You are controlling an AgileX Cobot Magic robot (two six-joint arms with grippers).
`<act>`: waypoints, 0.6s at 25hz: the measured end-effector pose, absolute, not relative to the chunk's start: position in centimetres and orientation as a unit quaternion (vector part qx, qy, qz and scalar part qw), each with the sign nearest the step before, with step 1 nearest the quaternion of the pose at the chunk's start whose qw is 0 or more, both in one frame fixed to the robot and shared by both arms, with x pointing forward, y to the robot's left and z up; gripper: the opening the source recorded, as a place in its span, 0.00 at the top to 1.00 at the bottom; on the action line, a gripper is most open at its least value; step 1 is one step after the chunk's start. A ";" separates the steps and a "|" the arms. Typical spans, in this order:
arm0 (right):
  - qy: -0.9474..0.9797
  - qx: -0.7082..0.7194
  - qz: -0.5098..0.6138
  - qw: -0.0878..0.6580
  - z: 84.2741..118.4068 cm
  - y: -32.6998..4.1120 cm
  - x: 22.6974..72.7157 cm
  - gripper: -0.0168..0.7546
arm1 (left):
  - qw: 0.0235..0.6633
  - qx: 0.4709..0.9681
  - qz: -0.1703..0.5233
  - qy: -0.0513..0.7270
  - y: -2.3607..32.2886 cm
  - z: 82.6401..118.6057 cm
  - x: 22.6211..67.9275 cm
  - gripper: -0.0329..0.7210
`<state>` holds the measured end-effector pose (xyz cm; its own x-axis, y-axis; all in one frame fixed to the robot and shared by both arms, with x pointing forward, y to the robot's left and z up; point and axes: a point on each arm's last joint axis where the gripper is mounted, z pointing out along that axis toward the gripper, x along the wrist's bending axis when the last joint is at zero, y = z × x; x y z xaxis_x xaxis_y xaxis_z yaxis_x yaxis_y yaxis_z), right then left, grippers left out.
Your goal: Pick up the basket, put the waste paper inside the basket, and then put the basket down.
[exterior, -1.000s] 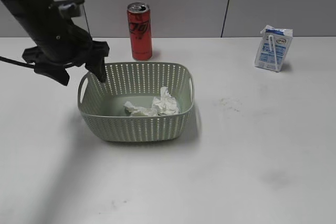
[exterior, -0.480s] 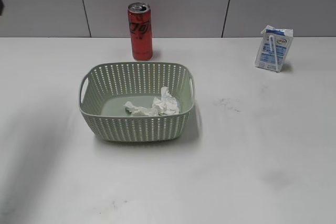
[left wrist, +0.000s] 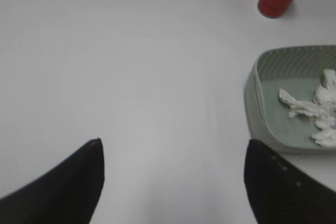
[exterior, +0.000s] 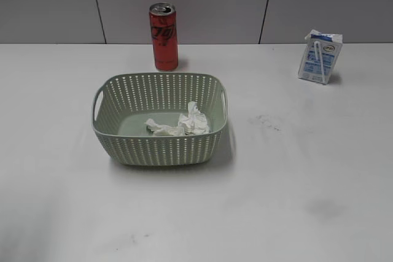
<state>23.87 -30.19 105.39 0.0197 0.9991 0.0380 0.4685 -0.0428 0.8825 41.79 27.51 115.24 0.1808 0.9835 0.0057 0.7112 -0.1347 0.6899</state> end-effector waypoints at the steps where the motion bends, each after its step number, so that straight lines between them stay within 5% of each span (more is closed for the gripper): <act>1: 0.593 0.619 0.372 0.356 105.4 -30.2 23.9 0.24 | 0.291 0.713 0.236 0.593 27.6 114.6 40.5 0.13; 15: 0.593 0.619 0.372 0.356 105.4 -30.2 23.9 0.24 | 0.371 0.684 0.268 0.568 28.7 106.0 27.6 0.17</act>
<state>23.87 -30.19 105.39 0.0200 0.9991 0.0387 0.4684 -0.0435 0.8824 27.60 28.74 106.03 0.2120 0.9758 -0.0543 0.5785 -0.0805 0.8117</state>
